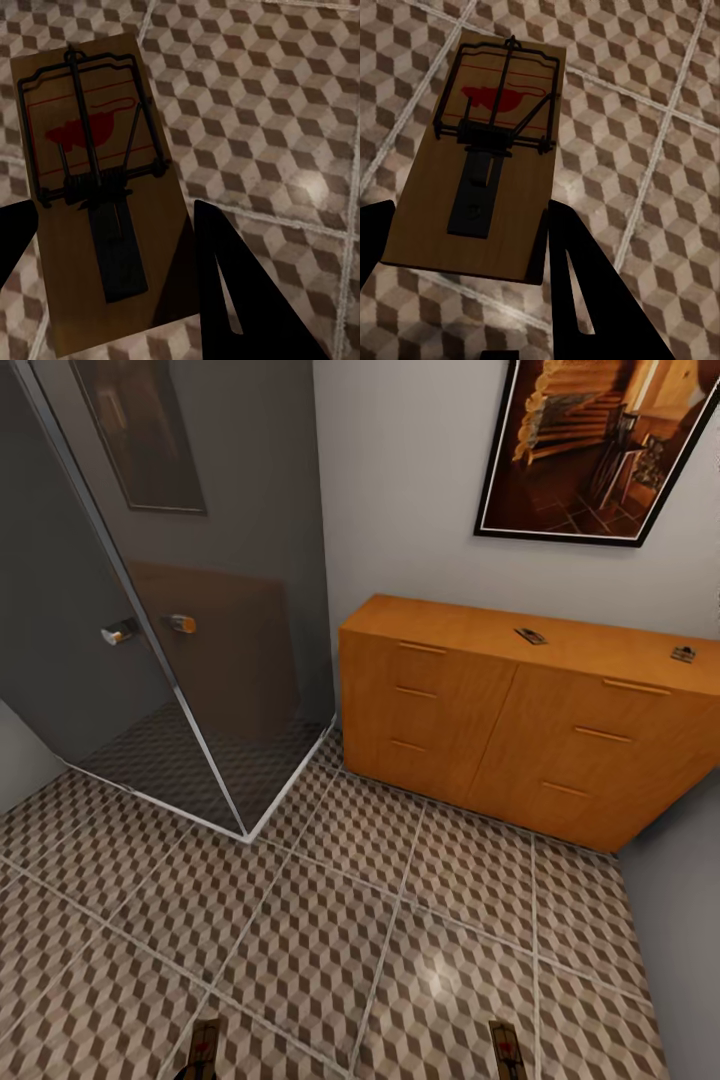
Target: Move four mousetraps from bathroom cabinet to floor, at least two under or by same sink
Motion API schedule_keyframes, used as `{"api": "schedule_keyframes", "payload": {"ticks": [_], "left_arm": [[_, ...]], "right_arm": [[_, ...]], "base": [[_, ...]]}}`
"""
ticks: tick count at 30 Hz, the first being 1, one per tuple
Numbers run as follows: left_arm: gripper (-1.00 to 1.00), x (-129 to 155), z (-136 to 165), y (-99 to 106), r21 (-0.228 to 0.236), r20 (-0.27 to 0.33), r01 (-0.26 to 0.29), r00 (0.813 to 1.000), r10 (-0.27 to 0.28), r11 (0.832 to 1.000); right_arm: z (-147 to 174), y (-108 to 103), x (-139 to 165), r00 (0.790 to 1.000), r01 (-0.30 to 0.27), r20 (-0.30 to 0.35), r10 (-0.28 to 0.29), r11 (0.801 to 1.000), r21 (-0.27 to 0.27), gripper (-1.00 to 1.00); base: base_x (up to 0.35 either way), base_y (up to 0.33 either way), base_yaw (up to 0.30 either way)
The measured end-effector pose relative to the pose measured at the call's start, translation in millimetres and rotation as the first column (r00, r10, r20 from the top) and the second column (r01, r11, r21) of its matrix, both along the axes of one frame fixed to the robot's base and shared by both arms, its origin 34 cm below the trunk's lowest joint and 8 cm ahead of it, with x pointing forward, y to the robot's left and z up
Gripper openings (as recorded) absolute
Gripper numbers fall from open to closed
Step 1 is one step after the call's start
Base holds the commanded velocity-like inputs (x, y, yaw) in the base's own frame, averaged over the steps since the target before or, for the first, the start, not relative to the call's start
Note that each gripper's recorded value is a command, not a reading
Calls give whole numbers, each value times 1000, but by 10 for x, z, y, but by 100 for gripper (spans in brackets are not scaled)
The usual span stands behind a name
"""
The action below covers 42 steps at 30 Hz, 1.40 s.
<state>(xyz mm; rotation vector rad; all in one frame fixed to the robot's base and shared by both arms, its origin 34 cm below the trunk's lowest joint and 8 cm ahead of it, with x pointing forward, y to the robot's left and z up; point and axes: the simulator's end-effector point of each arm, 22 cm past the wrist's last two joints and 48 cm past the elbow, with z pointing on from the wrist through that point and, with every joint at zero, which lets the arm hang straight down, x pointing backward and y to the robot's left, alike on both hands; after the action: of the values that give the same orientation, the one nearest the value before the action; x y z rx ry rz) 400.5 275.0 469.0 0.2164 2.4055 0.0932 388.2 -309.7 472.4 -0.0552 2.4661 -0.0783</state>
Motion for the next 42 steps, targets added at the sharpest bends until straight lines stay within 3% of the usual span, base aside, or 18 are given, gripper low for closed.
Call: {"api": "schedule_keyframes", "payload": {"ticks": [42], "left_arm": [[-100, 230, 181, -7, -1, 67, -1, 998, 1, 1000]], "right_arm": [[172, 10, 225, 998, -1, 66, 1, 1000, 1, -100]], "base": [[0, 0, 0]]}}
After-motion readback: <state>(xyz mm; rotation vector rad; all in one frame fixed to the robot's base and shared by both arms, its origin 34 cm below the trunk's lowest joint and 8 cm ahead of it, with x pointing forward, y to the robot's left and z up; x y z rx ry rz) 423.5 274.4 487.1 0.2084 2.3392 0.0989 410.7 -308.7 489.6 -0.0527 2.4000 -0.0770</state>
